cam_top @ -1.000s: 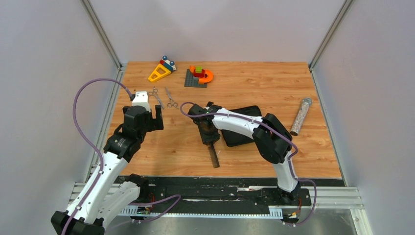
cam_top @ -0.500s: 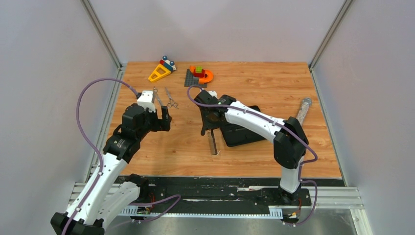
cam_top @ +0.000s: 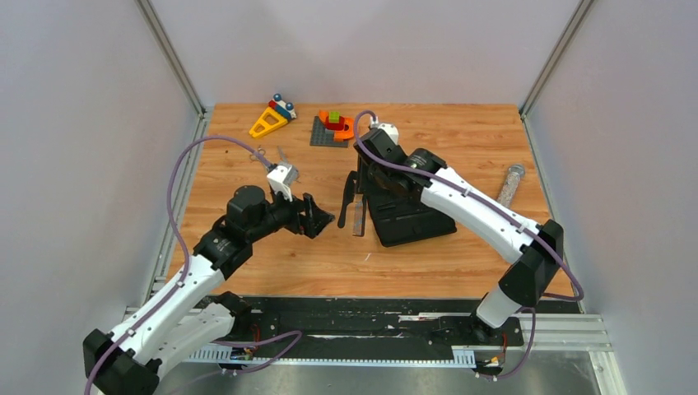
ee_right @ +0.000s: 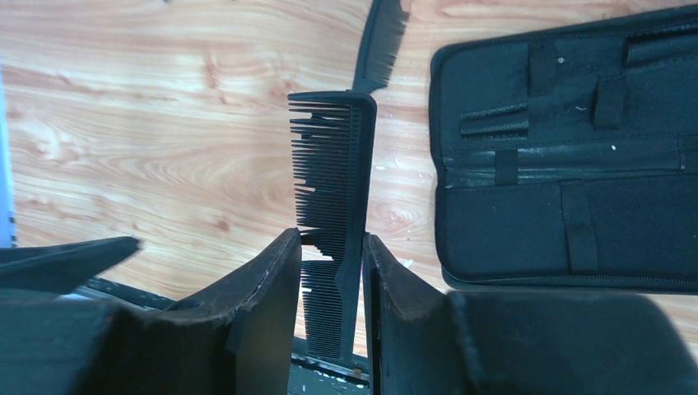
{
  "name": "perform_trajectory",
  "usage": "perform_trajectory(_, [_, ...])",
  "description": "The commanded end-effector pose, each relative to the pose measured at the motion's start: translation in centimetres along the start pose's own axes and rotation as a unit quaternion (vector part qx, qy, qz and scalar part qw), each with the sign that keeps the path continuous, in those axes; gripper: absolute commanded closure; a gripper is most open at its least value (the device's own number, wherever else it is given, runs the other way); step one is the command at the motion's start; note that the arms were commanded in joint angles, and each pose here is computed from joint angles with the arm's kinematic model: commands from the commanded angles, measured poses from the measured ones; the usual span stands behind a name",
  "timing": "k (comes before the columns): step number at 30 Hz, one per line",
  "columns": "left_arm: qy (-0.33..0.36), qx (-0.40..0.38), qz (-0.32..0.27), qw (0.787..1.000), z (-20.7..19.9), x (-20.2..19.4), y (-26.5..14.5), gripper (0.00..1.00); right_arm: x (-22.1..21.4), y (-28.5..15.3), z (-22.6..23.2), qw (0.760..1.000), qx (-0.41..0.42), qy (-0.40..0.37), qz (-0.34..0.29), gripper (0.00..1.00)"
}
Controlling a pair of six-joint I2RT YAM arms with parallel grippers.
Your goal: Sort the hair-cutting tools
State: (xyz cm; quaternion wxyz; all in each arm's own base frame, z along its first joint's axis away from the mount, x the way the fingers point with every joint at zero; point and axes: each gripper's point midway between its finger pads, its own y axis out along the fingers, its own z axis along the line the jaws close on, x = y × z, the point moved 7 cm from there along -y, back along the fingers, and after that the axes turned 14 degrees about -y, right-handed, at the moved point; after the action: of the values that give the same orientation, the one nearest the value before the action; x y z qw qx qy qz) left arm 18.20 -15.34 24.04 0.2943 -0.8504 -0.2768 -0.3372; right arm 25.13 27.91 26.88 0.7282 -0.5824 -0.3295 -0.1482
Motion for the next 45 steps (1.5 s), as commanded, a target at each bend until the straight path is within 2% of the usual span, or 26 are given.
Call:
perform_trajectory(1, [-0.006,-0.084,-0.014,0.996,-2.8,0.5,1.6,0.01,2.4,-2.9,-0.1,0.996,0.021,0.046,-0.072,0.84])
perform_trajectory(9, [0.007,-0.117,0.021,0.993,-4.6,-1.0,4.8,0.10,2.5,-4.4,-0.4,0.992,0.041,0.070,-0.101,0.83])
perform_trajectory(13, [0.003,-0.135,0.030,0.990,-5.1,-1.1,6.0,0.19,2.4,-4.8,-0.5,0.989,0.049,0.077,-0.113,0.83])
perform_trajectory(16, [0.004,-0.145,0.041,0.989,-5.6,-1.3,7.0,0.30,2.4,-5.0,-0.5,0.987,0.056,0.082,-0.123,0.83])
perform_trajectory(20, [0.005,-0.160,0.045,0.986,-6.1,-1.4,7.7,0.54,2.2,-5.1,-0.8,0.986,0.057,0.083,-0.132,0.82])
perform_trajectory(21, [0.004,-0.160,0.045,0.986,-6.1,-1.4,7.8,0.64,2.3,-5.2,-0.8,0.986,0.060,0.083,-0.134,0.81])
perform_trajectory(23, [0.009,-0.160,0.036,0.986,-6.1,-1.3,7.8,0.79,2.3,-5.4,-0.9,0.985,0.063,0.083,-0.137,0.77])
perform_trajectory(25, [0.021,-0.149,0.026,0.988,-5.9,-1.0,7.8,0.90,2.4,-5.6,-1.2,0.984,0.064,0.085,-0.141,0.69])
perform_trajectory(27, [0.041,-0.126,0.016,0.991,-5.4,-0.6,7.8,0.98,2.5,-6.0,-1.7,0.983,0.064,0.093,-0.147,0.55])
perform_trajectory(30, [0.077,-0.048,0.006,0.996,-3.7,0.1,7.8,1.00,2.8,-6.8,-3.1,0.979,0.059,0.108,-0.160,0.28])
perform_trajectory(33, [0.134,0.022,0.013,0.991,-2.2,0.8,7.6,1.00,3.0,-7.9,-4.8,0.975,0.043,0.119,-0.181,0.16])
perform_trajectory(37, [0.187,0.088,0.015,0.978,-0.9,1.6,7.3,1.00,2.7,-8.9,-7.1,0.966,-0.009,0.118,-0.228,0.06])
perform_trajectory(39, [0.218,0.117,0.015,0.969,-0.5,1.7,7.2,1.00,2.8,-9.6,-8.1,0.965,-0.004,0.118,-0.235,0.03])
perform_trajectory(45, [0.339,0.207,-0.001,0.918,0.0,2.8,7.3,1.00,3.8,-10.4,-9.9,0.959,0.079,0.161,-0.222,0.06])
